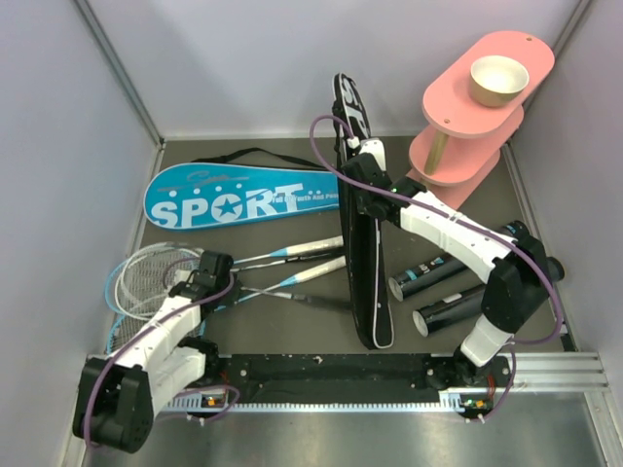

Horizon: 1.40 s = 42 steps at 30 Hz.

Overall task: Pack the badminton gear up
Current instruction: Pick up the racket from the center of the board, then place the racket in the racket bag.

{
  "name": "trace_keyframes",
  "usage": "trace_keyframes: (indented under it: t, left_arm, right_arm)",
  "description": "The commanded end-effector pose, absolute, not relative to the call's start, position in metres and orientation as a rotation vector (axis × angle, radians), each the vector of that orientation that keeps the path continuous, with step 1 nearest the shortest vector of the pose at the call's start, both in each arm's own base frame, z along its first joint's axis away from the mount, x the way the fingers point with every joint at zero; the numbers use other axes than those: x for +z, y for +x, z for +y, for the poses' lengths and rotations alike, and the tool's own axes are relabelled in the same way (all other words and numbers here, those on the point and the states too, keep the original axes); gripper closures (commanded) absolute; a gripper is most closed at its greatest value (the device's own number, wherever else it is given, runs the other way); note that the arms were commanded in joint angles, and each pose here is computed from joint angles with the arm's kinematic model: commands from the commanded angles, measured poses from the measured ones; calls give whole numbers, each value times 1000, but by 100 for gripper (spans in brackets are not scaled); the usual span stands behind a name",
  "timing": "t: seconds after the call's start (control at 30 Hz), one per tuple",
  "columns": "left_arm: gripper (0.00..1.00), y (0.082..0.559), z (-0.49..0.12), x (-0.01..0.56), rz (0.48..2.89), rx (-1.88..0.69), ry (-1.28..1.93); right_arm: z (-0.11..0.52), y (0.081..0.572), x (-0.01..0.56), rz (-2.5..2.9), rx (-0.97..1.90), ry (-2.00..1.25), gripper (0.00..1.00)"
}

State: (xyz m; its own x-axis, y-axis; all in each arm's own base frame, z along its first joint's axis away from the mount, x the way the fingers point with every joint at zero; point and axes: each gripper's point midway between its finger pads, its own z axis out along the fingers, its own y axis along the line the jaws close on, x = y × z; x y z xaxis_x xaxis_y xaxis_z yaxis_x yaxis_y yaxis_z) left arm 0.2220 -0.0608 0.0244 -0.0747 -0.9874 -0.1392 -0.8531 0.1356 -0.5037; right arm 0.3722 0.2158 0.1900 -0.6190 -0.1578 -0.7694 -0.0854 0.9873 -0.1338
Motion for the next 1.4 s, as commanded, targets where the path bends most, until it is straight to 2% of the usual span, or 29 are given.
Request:
trace_keyframes:
  t: [0.0, 0.2, 0.27, 0.33, 0.5, 0.7, 0.9, 1.0, 1.37]
  left_arm:
    - [100, 240, -57, 51, 1930, -458, -1637]
    - [100, 227, -34, 119, 1957, -349, -1294]
    - [100, 230, -31, 162, 1920, -367, -1100]
    - [100, 235, -37, 202, 1900, -412, -959]
    - [100, 253, -71, 254, 2073, -432, -561]
    - [100, 296, -128, 262, 2243, -258, -135]
    - [100, 332, -169, 292, 2104, -260, 120]
    - [100, 341, -179, 293, 2108, -207, 203]
    - [100, 336, -222, 254, 2213, -106, 349]
  right_arm:
    - [218, 381, 226, 2145, -33, -93, 100]
    - [222, 392, 221, 2141, -63, -80, 100]
    - [223, 397, 225, 2128, -74, -73, 100]
    - [221, 401, 230, 2115, -83, -56, 100]
    - [217, 426, 244, 2084, -76, 43, 100]
    - [218, 468, 252, 2041, -82, 161, 100]
    - [215, 491, 270, 2007, -19, 265, 100]
    - [212, 499, 287, 1973, -5, 298, 100]
    - [202, 507, 324, 1865, 5, 421, 100]
